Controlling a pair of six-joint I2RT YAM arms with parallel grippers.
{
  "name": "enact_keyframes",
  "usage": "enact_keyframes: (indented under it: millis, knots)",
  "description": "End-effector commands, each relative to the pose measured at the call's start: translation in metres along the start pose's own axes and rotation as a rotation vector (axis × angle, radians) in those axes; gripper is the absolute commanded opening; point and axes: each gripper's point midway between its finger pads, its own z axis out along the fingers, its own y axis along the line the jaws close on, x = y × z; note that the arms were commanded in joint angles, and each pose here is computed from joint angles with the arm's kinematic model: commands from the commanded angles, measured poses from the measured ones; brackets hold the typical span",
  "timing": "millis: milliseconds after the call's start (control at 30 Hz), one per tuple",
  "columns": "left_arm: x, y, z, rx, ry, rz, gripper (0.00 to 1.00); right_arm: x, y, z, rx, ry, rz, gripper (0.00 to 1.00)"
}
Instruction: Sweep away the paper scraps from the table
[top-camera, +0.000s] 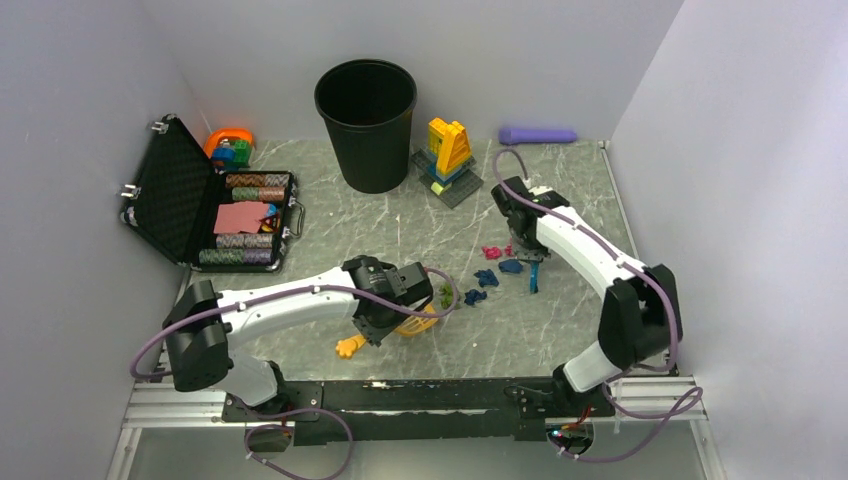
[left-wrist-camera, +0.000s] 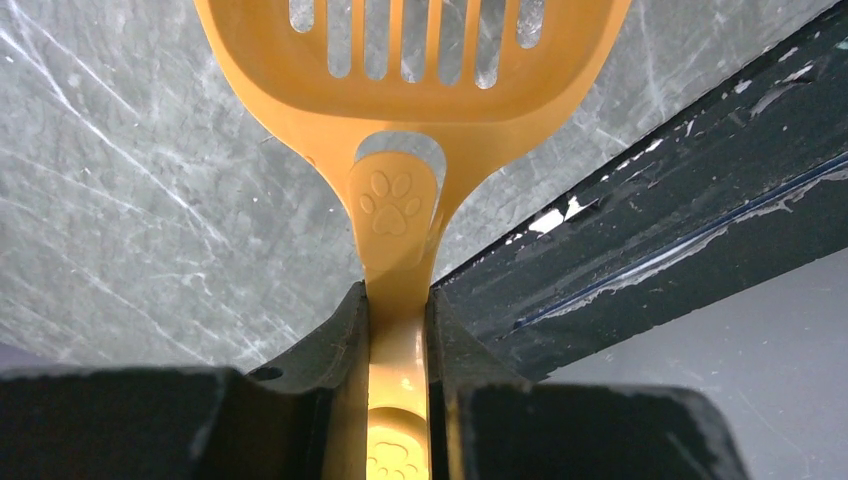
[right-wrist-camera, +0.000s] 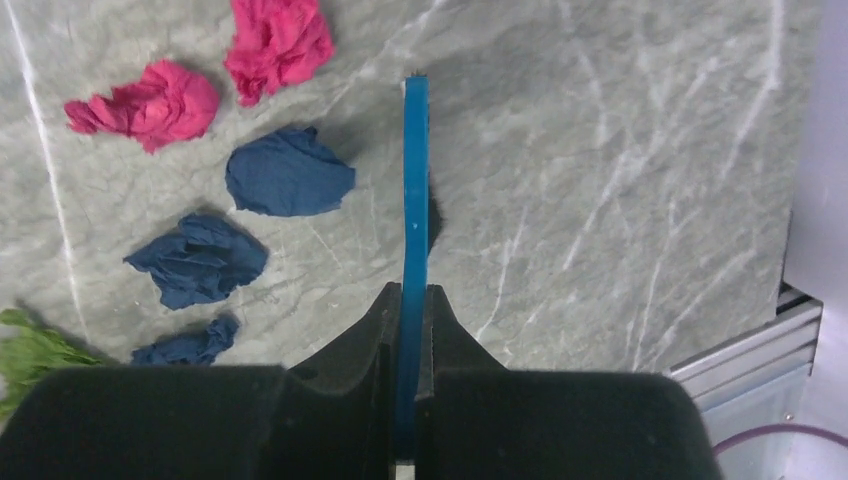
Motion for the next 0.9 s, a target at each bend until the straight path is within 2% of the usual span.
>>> enact_keyframes:
  millis: [0,67,133,267,367,700,867]
  knots:
    - [0.004,0.006,-0.014,-0.039,0.044,0.037,0.00,0.004,0.030,0.017,-0.130,0.026,-0.128,0.00]
    - [0.004,0.003,-0.014,-0.021,0.057,0.046,0.00,0.006,0.056,0.015,-0.246,0.042,-0.207,0.00]
    - [0.003,-0.002,-0.012,0.004,0.064,0.054,0.00,0.008,0.076,0.010,-0.289,0.055,-0.266,0.00]
    - [0.007,-0.003,0.000,-0.012,0.119,0.061,0.00,0.016,0.104,-0.005,-0.256,0.016,-0.418,0.00]
    - [0.006,-0.004,0.008,-0.021,0.143,0.064,0.00,0.021,0.115,-0.017,-0.262,0.006,-0.464,0.00]
    - [-0.013,-0.007,0.013,-0.030,0.130,0.058,0.00,-0.023,0.069,-0.056,-0.215,-0.132,-0.303,0.00]
    - [-0.026,-0.008,0.009,-0.038,0.109,0.058,0.00,-0.050,0.038,-0.042,-0.158,-0.173,-0.161,0.00]
